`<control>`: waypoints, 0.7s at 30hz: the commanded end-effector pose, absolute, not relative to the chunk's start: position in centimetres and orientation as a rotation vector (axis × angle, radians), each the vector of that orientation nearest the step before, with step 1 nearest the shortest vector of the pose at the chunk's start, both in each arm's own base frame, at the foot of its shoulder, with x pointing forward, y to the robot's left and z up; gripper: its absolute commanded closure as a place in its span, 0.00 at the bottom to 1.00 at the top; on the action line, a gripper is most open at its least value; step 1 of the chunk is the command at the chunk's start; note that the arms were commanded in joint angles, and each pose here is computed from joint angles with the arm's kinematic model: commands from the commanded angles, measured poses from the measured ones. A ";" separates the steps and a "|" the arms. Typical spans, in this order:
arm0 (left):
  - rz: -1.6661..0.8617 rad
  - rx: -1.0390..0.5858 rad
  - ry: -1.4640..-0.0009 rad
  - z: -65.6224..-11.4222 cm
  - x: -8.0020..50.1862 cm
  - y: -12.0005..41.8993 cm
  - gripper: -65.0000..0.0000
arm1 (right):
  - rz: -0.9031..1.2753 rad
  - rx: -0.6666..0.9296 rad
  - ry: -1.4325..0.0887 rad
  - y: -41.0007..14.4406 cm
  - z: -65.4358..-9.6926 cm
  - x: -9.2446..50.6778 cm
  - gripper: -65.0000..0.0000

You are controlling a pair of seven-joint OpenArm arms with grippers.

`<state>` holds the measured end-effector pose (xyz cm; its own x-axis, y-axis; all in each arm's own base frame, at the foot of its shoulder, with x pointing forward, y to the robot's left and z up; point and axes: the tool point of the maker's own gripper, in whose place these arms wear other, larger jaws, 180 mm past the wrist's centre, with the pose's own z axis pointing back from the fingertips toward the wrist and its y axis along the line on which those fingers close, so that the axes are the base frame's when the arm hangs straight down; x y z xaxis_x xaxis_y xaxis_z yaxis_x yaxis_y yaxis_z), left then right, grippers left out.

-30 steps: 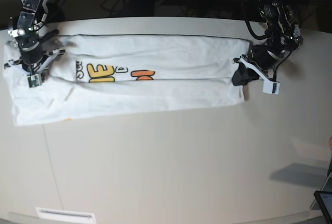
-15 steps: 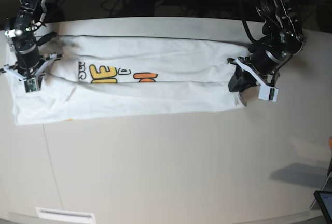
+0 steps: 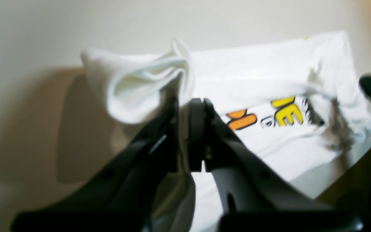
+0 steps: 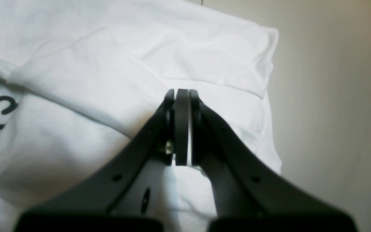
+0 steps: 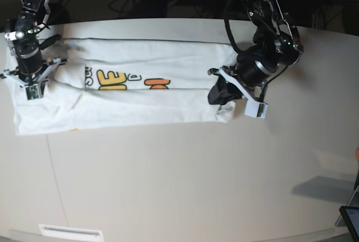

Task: Fold the T-shirt properly
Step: 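Lift the grasped end with the left gripper and fold it toward the right gripper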

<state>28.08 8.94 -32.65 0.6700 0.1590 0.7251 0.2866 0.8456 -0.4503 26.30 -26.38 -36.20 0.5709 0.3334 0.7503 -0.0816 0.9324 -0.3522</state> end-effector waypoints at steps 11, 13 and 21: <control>-0.138 -0.798 -0.914 -29.1 30.1 0.2 1.00 | 0.249 -0.311 -0.970 -26.8 -35.2 26.7 0.99; -0.127 -0.834 -0.896 -29.7 30.2 -1.2 1.00 | 0.249 -0.310 -0.969 -26.8 -35.2 26.6 0.99; -0.121 -0.944 -0.851 -31.1 30.8 -6.4 1.00 | 0.249 -0.310 -0.957 -26.9 -35.6 26.2 0.99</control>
<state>29.91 -5.97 -33.05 0.7157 0.2171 0.6638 0.4155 0.6316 -0.6545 25.46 -26.50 -36.86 0.5905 0.3301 0.7365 -0.0860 0.9331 -0.3492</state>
